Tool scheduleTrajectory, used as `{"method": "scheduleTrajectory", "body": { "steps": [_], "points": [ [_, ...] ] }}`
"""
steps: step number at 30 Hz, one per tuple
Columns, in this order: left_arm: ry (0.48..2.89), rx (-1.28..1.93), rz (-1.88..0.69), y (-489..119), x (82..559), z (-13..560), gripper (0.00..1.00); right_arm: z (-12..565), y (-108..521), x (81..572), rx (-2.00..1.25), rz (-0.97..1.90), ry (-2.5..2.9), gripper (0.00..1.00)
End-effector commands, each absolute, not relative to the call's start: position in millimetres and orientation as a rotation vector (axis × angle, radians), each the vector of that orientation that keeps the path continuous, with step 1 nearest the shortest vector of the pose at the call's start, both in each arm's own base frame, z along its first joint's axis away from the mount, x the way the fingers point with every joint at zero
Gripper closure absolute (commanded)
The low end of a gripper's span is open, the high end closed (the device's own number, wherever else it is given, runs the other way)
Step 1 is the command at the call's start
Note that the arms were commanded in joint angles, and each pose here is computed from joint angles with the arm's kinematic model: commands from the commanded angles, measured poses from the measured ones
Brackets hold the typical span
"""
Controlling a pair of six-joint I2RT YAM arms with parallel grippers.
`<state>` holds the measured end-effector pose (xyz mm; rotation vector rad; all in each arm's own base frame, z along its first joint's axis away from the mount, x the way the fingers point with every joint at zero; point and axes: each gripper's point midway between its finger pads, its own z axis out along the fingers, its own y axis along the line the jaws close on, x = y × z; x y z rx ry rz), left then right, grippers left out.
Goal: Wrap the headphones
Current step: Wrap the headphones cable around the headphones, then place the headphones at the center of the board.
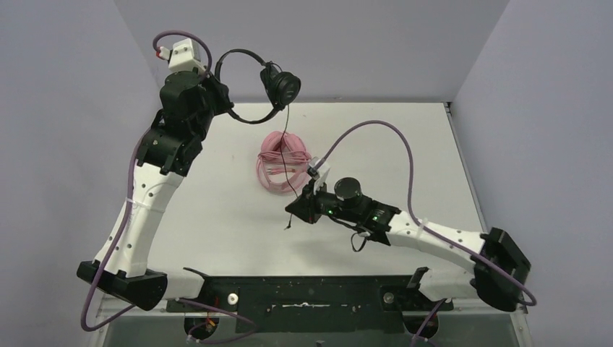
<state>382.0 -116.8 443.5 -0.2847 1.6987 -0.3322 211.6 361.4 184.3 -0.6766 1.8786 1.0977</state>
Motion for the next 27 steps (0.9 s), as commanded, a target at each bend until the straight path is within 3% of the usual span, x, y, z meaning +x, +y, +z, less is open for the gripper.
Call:
{"method": "scheduleTrajectory", "body": {
  "steps": [1,13,20,27],
  "points": [
    [1.595,-0.33,-0.3,-94,397,461,1.0,202,332,182,-0.823,0.942,1.834,1.0],
    [1.729,-0.365,-0.101,-67,430,390,1.0,277,331,85,-1.218,0.995,1.624,1.0],
    [1.788,-0.287,0.076,-57,416,352,1.0,344,340,84,-1.179,0.987,1.514,1.0],
    [1.841,-0.114,0.094,-94,384,325,1.0,406,358,110,-1.189,0.91,1.389,1.0]
  ]
}}
